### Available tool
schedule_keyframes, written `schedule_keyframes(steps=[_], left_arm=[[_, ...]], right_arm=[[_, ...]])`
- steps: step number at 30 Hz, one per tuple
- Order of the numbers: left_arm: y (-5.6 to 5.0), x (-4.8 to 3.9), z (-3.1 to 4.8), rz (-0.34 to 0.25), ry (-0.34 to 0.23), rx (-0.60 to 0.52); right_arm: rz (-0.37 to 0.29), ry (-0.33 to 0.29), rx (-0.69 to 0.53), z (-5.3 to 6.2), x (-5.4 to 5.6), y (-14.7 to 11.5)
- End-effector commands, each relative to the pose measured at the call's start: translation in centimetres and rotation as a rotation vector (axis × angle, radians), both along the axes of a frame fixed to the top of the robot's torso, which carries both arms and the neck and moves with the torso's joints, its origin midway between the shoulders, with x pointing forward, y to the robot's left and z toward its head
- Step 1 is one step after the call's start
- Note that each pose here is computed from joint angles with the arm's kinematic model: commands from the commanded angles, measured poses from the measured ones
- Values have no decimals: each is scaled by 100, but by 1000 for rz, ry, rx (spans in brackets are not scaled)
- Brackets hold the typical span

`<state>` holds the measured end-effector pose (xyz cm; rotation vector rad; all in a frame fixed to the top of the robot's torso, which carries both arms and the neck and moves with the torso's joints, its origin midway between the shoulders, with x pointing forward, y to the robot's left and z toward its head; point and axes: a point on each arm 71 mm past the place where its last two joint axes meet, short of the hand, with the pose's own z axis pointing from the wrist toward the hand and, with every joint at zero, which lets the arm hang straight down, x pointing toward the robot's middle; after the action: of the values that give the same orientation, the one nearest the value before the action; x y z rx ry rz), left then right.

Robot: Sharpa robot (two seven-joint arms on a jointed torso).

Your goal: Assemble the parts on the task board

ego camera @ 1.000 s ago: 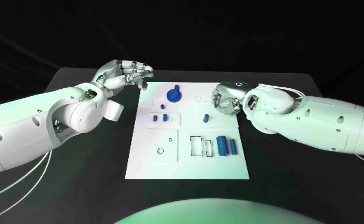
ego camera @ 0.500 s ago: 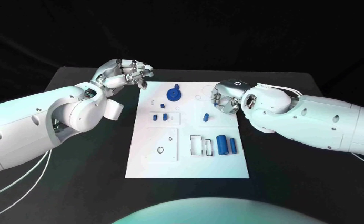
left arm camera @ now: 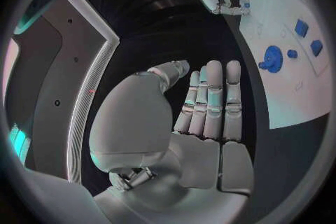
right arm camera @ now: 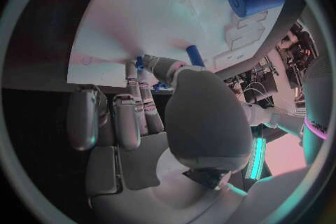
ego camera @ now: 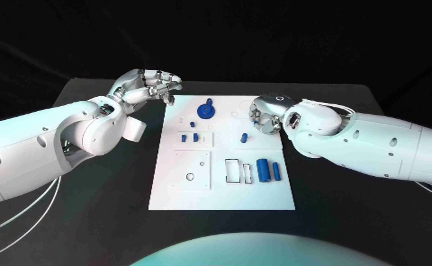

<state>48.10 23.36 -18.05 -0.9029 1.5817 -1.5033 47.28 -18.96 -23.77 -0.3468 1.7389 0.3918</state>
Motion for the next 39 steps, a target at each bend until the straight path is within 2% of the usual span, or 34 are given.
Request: schedule_keyframes(steps=[1, 7, 13, 26, 39], left_arm=[[-33, -10, 10, -22, 1, -8], [-32, -13, 10, -24, -1, -3], [-34, -14, 10, -25, -1, -2], [-28, -11, 8, -24, -1, 0], [-9, 1, 0, -20, 3, 4]], right_arm=[[-2, 15, -61, -91, -41, 19], [-7, 15, -78, -108, -50, 23], [-14, -10, -70, -103, -63, 36], [-31, -116, 22, -25, -80, 33], [-34, -118, 98, 74, -141, 22]])
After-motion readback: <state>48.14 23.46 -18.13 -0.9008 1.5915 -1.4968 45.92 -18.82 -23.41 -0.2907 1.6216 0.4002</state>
